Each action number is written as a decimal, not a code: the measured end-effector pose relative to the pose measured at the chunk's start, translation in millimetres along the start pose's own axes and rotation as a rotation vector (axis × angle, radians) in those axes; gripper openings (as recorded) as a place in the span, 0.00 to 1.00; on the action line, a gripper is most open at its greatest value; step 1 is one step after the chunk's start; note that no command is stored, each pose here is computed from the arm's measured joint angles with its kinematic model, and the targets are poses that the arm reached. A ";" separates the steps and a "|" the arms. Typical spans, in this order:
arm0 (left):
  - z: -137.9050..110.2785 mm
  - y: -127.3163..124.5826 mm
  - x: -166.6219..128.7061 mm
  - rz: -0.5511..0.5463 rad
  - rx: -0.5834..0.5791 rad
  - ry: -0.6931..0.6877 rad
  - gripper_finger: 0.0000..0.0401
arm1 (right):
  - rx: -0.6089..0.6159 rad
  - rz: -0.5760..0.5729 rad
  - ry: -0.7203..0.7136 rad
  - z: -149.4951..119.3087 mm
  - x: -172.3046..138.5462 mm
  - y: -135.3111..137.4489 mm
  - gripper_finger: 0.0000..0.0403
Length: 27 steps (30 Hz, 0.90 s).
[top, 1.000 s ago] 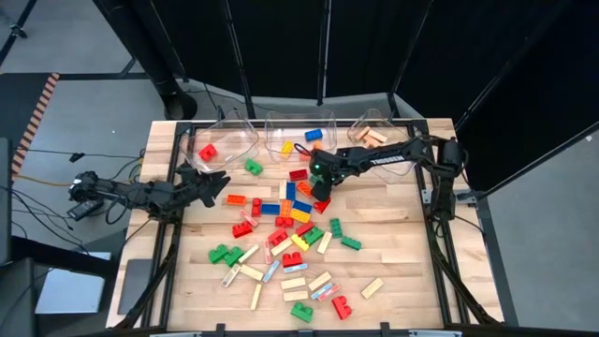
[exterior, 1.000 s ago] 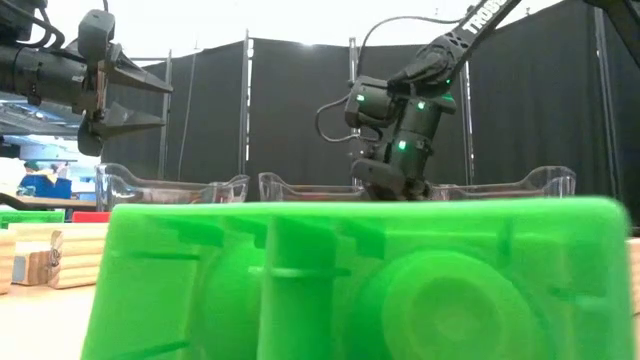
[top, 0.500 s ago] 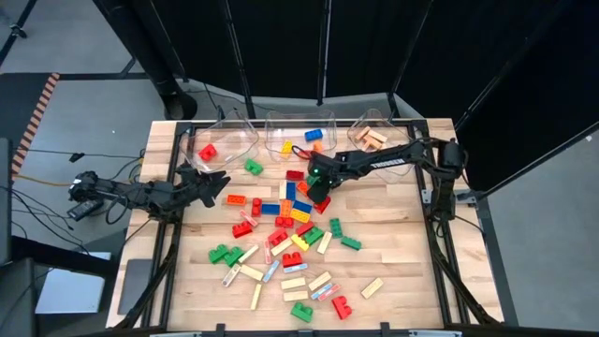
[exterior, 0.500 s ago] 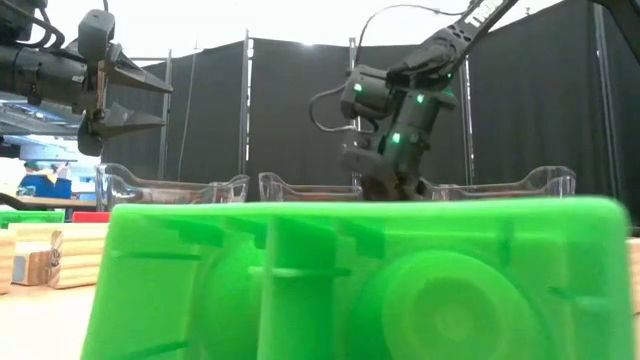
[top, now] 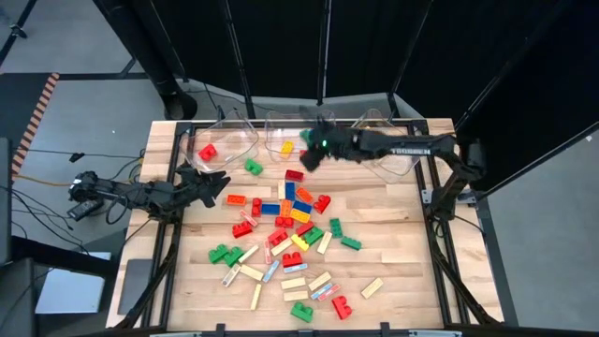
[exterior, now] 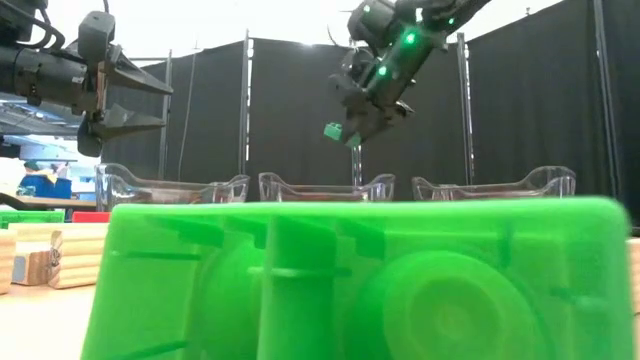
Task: Sort blocks by size
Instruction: Put the large green game piece into the middle transparent bin, then put the large red game piece into the middle transparent bin
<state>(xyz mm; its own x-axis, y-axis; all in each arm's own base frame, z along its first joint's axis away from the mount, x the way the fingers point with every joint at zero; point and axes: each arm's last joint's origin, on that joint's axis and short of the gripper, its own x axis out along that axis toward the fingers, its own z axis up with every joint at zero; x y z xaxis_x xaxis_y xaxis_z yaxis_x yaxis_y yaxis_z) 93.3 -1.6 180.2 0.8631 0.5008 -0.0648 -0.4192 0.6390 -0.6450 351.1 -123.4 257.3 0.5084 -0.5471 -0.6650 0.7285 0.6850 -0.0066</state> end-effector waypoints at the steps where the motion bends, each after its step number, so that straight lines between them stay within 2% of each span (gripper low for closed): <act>1: 0.1 -0.1 0.0 -0.001 -0.001 -0.001 0.67 | -0.002 -0.014 -0.019 4.9 3.2 -6.5 0.39; 3: 0.0 0.0 0.0 -0.001 -0.001 -0.001 0.67 | 0.001 -0.005 -0.053 14.1 8.9 -18.9 0.46; 7: 0.0 0.0 0.0 0.000 -0.005 0.000 0.67 | 0.078 0.009 -0.057 22.7 15.6 -40.5 0.69; 10: 0.1 -0.1 0.0 -0.001 -0.007 -0.001 0.67 | 0.165 0.040 -0.019 22.5 18.8 -50.2 0.78; 14: 0.1 -0.1 0.0 -0.001 -0.007 -0.001 0.67 | 0.192 0.263 0.021 23.8 17.3 -41.9 0.77; 17: 0.2 -0.1 0.0 -0.001 -0.007 -0.001 0.67 | 0.095 0.467 0.026 21.1 8.4 -14.6 0.73; 19: 0.0 -0.1 0.0 -0.001 -0.004 -0.001 0.67 | -0.012 0.532 0.036 13.9 1.5 4.7 0.71; 21: 0.1 -0.1 0.0 -0.001 -0.004 -0.001 0.67 | -0.136 0.523 0.021 6.4 -5.2 21.3 0.68; 23: 0.2 -0.1 0.0 -0.001 -0.004 -0.001 0.67 | -0.238 0.440 -0.011 -0.6 -5.7 34.3 0.66; 25: 0.1 -0.1 0.0 -0.001 -0.003 -0.001 0.67 | -0.302 0.372 -0.011 -8.2 -1.6 42.2 0.64; 27: 0.2 -0.2 0.0 -0.002 -0.004 -0.002 0.67 | -0.315 0.370 -0.017 -12.5 5.6 49.0 0.63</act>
<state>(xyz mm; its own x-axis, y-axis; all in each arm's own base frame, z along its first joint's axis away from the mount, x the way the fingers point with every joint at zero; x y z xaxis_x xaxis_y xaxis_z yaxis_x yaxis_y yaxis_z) 93.3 -1.6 180.5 0.8633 0.5008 -0.0625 -0.4165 0.6372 -0.6485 383.9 -86.8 244.0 0.7161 -0.2456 -0.6534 0.3248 0.9458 0.0004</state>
